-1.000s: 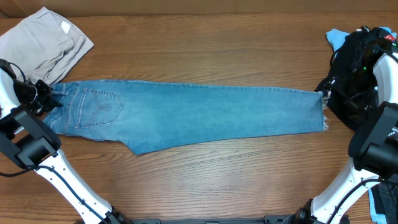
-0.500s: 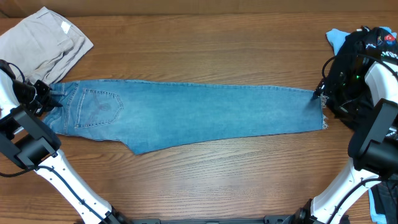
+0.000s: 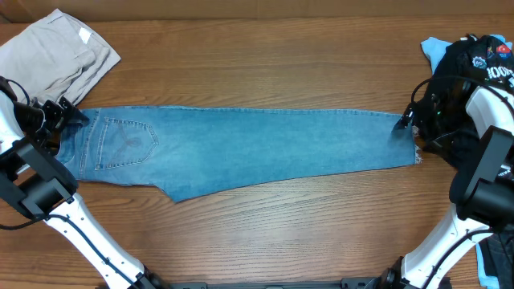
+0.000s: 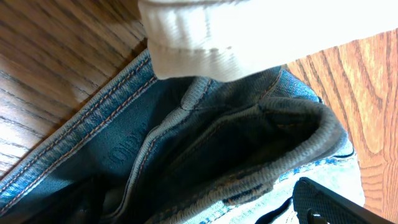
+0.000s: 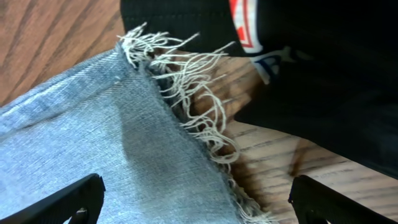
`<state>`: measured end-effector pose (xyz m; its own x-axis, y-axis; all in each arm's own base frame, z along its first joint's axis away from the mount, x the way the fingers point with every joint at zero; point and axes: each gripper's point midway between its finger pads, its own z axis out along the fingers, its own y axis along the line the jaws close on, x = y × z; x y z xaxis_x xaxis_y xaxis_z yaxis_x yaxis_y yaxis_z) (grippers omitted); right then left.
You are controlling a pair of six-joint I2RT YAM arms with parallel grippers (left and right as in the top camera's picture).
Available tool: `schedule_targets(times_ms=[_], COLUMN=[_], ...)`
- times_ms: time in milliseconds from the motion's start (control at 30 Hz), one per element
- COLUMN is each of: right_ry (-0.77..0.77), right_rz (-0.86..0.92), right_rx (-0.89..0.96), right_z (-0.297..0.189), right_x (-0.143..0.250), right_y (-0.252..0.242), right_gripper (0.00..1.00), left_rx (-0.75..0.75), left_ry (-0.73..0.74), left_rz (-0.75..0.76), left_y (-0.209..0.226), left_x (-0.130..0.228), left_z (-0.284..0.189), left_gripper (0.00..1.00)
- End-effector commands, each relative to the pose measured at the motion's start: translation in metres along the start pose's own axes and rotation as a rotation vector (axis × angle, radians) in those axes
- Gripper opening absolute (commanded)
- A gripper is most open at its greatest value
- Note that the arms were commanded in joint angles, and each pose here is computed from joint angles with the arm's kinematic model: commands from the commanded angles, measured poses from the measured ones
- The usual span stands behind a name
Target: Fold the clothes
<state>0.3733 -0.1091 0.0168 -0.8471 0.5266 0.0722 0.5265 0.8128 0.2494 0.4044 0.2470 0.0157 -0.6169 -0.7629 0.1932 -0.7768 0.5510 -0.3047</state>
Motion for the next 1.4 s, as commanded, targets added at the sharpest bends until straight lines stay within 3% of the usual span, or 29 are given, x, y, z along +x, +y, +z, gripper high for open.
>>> schedule_targets(times_ms=[0, 333, 533, 600, 633, 667, 700, 867, 1033, 1267, 1367], right_ry=[0.01, 0.012, 0.021, 0.027, 0.03, 0.035, 0.038, 0.045, 0.043, 0.014, -0.021], right_rz=[-0.016, -0.023, -0.026, -0.024, -0.023, -0.02, -0.015, -0.009, 0.02, 0.053, 0.11], right_rx=[-0.025, -0.03, -0.074, -0.073, -0.073, -0.072, -0.072, -0.132, -0.137, -0.136, -0.053], right_z=[0.003, 0.011, 0.024, 0.028, 0.029, 0.03, 0.031, 0.03, 0.029, 0.028, 0.021], right_x=[0.003, 0.006, 0.012, 0.016, 0.017, 0.018, 0.019, 0.02, 0.019, 0.011, 0.0], right_y=[0.005, 0.004, 0.007, 0.005, 0.005, 0.004, 0.004, 0.014, 0.015, 0.016, 0.003], right_gripper=[1.0, 0.98, 0.94, 0.85, 0.73, 0.54, 0.45, 0.36, 0.04, 0.04, 0.04], left_rx=[-0.097, -0.073, -0.075, -0.079, -0.079, -0.072, -0.059, 0.003, 0.0, -0.007, -0.009], left_ry=[0.016, -0.126, -0.123, -0.109, -0.104, -0.096, -0.089, -0.056, -0.038, -0.02, -0.015], left_rz=[0.014, 0.125, 0.164, 0.17, 0.177, 0.191, 0.209, 0.302, 0.367, 0.446, 0.467], left_y=[0.028, -0.022, -0.04, -0.042, -0.044, -0.047, -0.052, -0.079, -0.099, -0.118, -0.124], left_x=[0.0, 0.011, 0.021, 0.025, 0.027, 0.03, 0.032, 0.045, 0.057, 0.07, 0.074], left_z=[0.009, -0.055, -0.056, -0.054, -0.053, -0.053, -0.051, -0.044, -0.035, -0.026, -0.023], left_gripper=[1.0, 1.0, 1.0, 1.0, 1.0, 1.0, 1.0, 1.0, 1.0, 1.0, 1.0])
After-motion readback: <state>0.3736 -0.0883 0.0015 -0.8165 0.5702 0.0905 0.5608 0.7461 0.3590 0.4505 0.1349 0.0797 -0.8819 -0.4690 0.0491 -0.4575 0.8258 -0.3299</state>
